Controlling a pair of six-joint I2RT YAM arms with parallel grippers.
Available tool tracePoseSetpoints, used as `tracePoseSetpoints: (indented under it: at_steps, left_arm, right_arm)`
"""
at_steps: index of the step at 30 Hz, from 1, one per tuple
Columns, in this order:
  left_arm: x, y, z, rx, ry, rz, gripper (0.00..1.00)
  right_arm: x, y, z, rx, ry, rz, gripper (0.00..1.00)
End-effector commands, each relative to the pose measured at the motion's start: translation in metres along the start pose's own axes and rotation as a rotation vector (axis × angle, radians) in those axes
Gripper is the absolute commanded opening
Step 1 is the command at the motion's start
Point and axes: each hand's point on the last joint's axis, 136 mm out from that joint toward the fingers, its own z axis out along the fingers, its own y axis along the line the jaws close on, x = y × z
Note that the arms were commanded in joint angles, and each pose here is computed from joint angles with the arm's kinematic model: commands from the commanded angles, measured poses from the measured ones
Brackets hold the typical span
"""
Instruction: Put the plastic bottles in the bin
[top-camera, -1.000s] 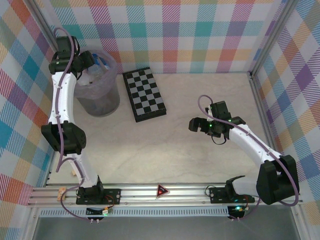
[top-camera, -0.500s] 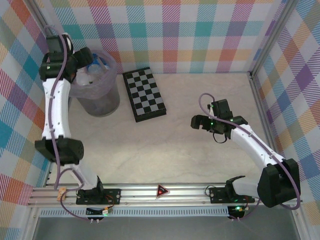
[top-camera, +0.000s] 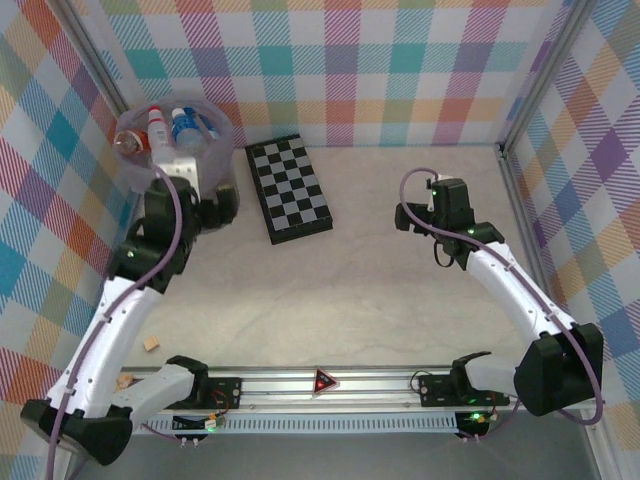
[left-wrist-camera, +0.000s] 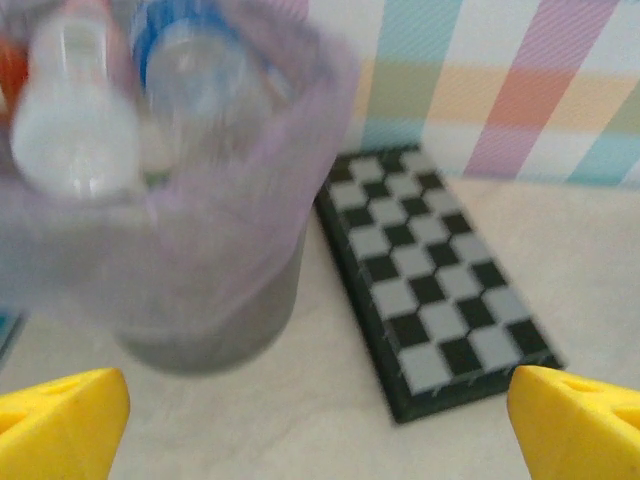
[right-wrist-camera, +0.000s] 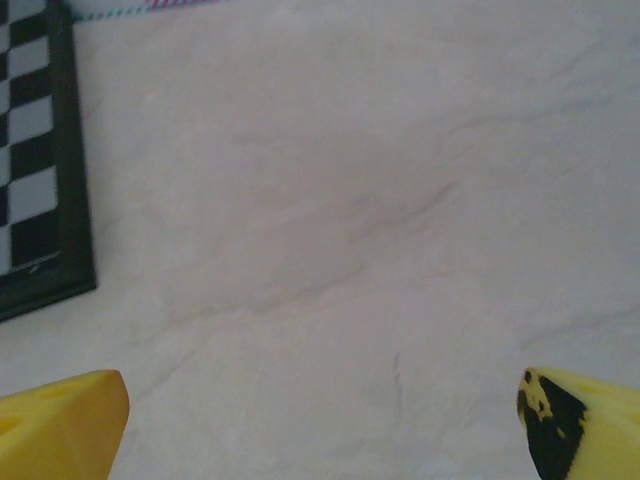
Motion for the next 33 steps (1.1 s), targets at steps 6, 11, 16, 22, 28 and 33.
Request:
tracePoseSetpoints:
  at_steps: [6, 11, 16, 22, 28, 33]
  left_arm:
    - [0.119, 0.023, 0.053, -0.099, 0.013, -0.099, 1.00]
    - [0.157, 0.039, 0.075, -0.205, 0.060, -0.101, 1.00]
    - [0.147, 0.045, 0.090, -0.271, 0.028, -0.014, 1.00]
    - [0.150, 0.050, 0.125, -0.278, 0.013, 0.022, 1.00]
    - [0.155, 0.054, 0.157, -0.263, 0.018, 0.032, 1.00]
    - [0.161, 0.058, 0.172, -0.253, 0.022, 0.043, 1.00]
  right_arm:
    - [-0.007, -0.043, 0.039, 0.195, -0.115, -0.106, 1.00]
    - [0.017, -0.051, 0.057, 0.208, -0.090, -0.116, 1.00]
    - [0.040, -0.058, 0.075, 0.213, -0.058, -0.129, 0.99]
    - [0.059, -0.068, 0.094, 0.223, -0.053, -0.115, 1.00]
    - [0.056, -0.068, 0.100, 0.202, -0.092, -0.121, 1.00]
    - [0.047, -0.072, 0.102, 0.210, -0.151, -0.140, 1.00]
